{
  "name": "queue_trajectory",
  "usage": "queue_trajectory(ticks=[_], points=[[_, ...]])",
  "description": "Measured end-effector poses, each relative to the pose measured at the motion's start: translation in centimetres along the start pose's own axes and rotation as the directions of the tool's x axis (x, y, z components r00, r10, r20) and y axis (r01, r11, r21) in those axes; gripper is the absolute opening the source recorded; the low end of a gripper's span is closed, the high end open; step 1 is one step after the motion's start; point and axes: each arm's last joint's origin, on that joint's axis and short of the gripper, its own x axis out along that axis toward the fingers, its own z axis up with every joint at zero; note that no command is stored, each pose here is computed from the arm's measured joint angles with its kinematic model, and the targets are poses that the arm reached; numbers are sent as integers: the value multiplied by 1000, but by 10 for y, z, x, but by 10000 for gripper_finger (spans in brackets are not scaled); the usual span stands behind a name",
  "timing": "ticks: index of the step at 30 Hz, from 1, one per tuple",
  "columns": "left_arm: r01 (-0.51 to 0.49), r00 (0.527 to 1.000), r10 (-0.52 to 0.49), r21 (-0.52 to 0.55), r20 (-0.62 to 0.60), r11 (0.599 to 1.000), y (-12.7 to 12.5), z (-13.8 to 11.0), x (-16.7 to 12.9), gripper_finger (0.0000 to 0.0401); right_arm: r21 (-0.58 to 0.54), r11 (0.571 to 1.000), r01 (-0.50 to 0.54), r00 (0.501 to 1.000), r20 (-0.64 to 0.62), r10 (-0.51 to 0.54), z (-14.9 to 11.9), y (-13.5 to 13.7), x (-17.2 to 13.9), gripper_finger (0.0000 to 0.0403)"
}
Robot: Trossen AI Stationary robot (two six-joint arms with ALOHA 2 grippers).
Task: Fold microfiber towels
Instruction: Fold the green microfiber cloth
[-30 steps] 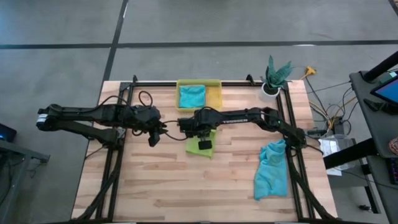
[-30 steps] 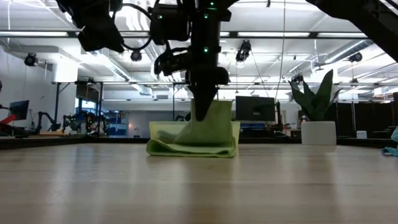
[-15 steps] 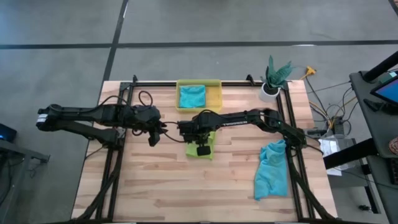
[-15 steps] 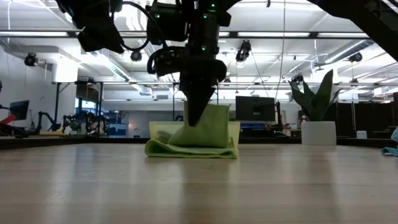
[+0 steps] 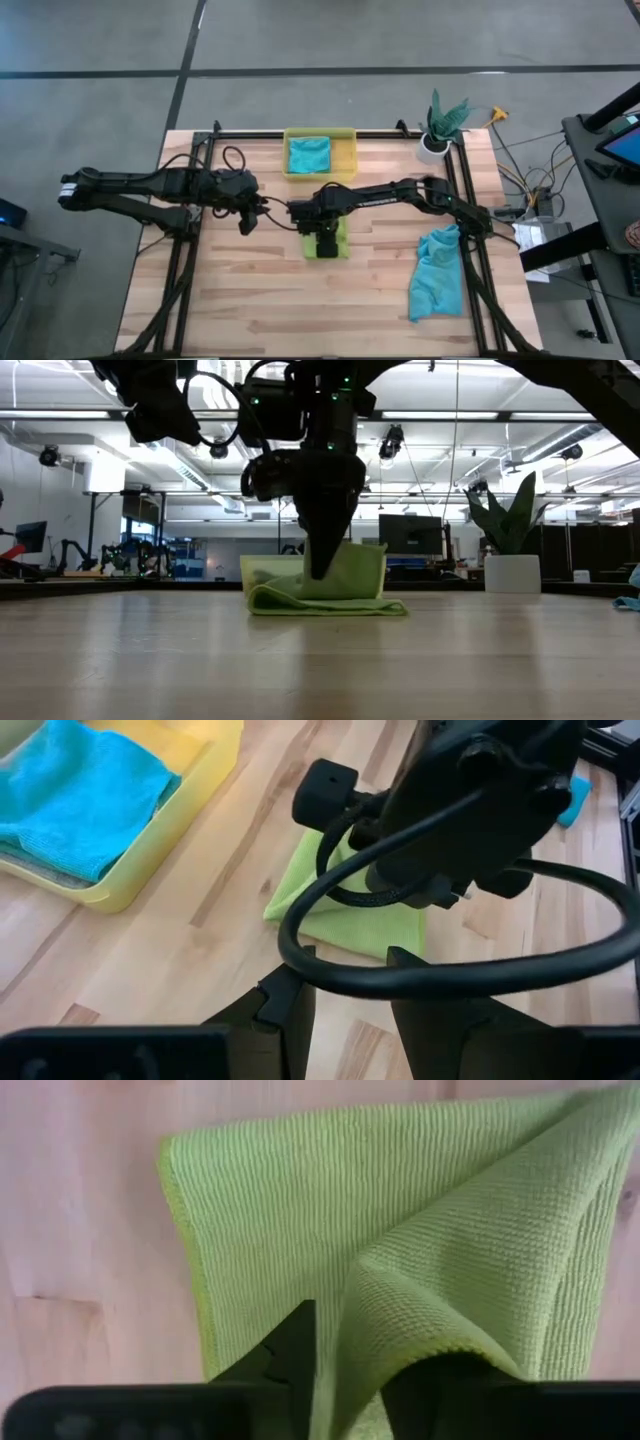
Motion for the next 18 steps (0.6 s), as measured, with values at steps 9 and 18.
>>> queue_trajectory(ticks=[9, 18], points=[[-27, 1000, 27, 3, 10, 1000, 1, 0, 0, 111, 67, 997, -40, 998, 53, 36, 8, 3, -14, 176], [-56, 998, 56, 11, 6, 998, 3, -3, 3, 111, 99, 994, -41, 995, -83, 50, -5, 14, -16, 176]])
